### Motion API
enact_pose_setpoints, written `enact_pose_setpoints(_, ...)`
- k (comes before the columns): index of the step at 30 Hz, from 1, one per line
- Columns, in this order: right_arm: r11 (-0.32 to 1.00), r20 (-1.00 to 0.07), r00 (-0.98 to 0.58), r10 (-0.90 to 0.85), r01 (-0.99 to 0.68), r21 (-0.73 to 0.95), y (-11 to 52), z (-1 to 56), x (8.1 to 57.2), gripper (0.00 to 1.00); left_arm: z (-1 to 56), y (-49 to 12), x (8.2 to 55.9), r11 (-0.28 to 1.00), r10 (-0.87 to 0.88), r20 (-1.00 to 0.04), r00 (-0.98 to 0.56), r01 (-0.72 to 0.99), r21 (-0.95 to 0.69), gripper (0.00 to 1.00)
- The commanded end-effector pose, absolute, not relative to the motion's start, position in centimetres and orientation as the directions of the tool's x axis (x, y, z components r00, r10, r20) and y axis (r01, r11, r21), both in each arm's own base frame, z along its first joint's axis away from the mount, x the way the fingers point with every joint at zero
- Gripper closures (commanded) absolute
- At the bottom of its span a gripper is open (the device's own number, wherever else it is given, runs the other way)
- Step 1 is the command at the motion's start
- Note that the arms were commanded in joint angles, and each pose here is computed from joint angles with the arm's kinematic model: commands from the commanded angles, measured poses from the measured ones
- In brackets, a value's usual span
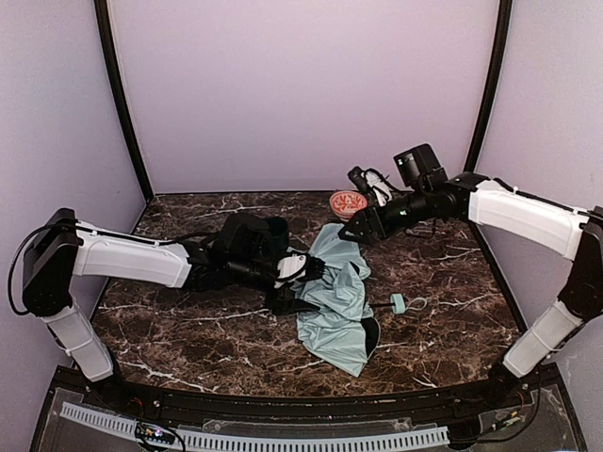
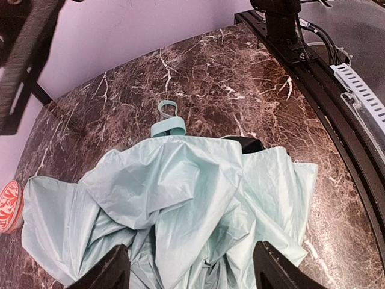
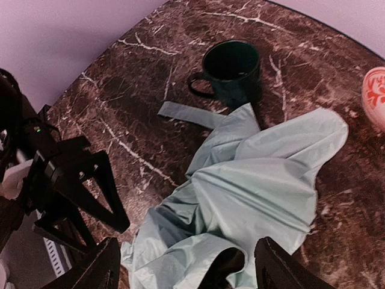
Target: Put away the umbrella
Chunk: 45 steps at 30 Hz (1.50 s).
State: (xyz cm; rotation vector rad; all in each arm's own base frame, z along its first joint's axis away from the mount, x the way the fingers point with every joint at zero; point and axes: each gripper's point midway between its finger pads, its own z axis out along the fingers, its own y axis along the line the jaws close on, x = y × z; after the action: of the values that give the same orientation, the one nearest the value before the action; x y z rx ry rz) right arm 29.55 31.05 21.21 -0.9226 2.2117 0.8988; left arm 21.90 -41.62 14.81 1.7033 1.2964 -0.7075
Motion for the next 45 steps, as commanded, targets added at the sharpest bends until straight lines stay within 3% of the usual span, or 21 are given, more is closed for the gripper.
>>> enact_pose_setpoints(1,0.612,-0.667,-0.592,-0.453,-0.750,0.250,30.9,19.0,33.5,0.27,16.1,-43.0,22.5,-0.068,0.429,-0.858,0.282,0.957,0.281,0.28)
enact_pose_setpoints(5,0.533,-0.627,-0.599,-0.498,-0.782,0.324,33.8,15.2,34.6,0.36,15.2,-45.0,21.2,-0.134,0.416,-0.854,0.312,0.950,0.281,0.23)
enact_pose_setpoints(9,0.533,-0.571,-0.640,-0.515,-0.760,0.371,34.7,10.6,35.1,0.41,13.5,-46.5,20.9,-0.167,0.397,-0.846,0.356,0.934,0.315,0.20)
enact_pose_setpoints(13,0.515,-0.521,-0.683,-0.512,-0.730,0.450,35.3,7.3,34.2,0.49,13.8,-47.6,22.0,-0.108,0.351,-0.845,0.402,0.914,0.390,0.21)
enact_pose_setpoints(17,0.508,-0.488,-0.711,-0.507,-0.704,0.497,35.2,5.0,33.1,0.51,15.4,-48.4,22.4,-0.055,0.285,-0.876,0.389,0.919,0.391,0.48)
enact_pose_setpoints(23,0.534,-0.424,-0.756,-0.499,-0.653,0.537,34.4,2.1,31.7,0.53,13.3,-47.8,22.7,-0.046,0.345,-0.855,0.387,0.917,0.397,0.68)
enact_pose_setpoints(28,0.553,-0.414,-0.772,-0.483,-0.635,0.539,34.0,1.9,31.3,0.54,12.5,-47.4,23.1,-0.017,0.385,-0.854,0.350,0.928,0.373,1.00)
enact_pose_setpoints(34,0.577,-0.396,-0.783,-0.480,-0.621,0.530,33.0,1.9,30.4,0.55,16.7,-46.3,29.8,0.335,0.348,-0.928,0.136,0.906,0.259,1.00)
enact_pose_setpoints(40,0.569,-0.393,-0.789,-0.472,-0.614,0.547,32.4,2.1,29.3,0.55,17.9,-42.9,34.0,0.464,0.246,-0.969,-0.028,0.881,0.093,1.00)
enact_pose_setpoints(45,0.558,-0.403,-0.804,-0.438,-0.594,0.580,32.7,2.5,29.5,0.55,13.7,-41.0,36.1,0.525,0.304,-0.938,-0.168,0.851,0.018,1.00)
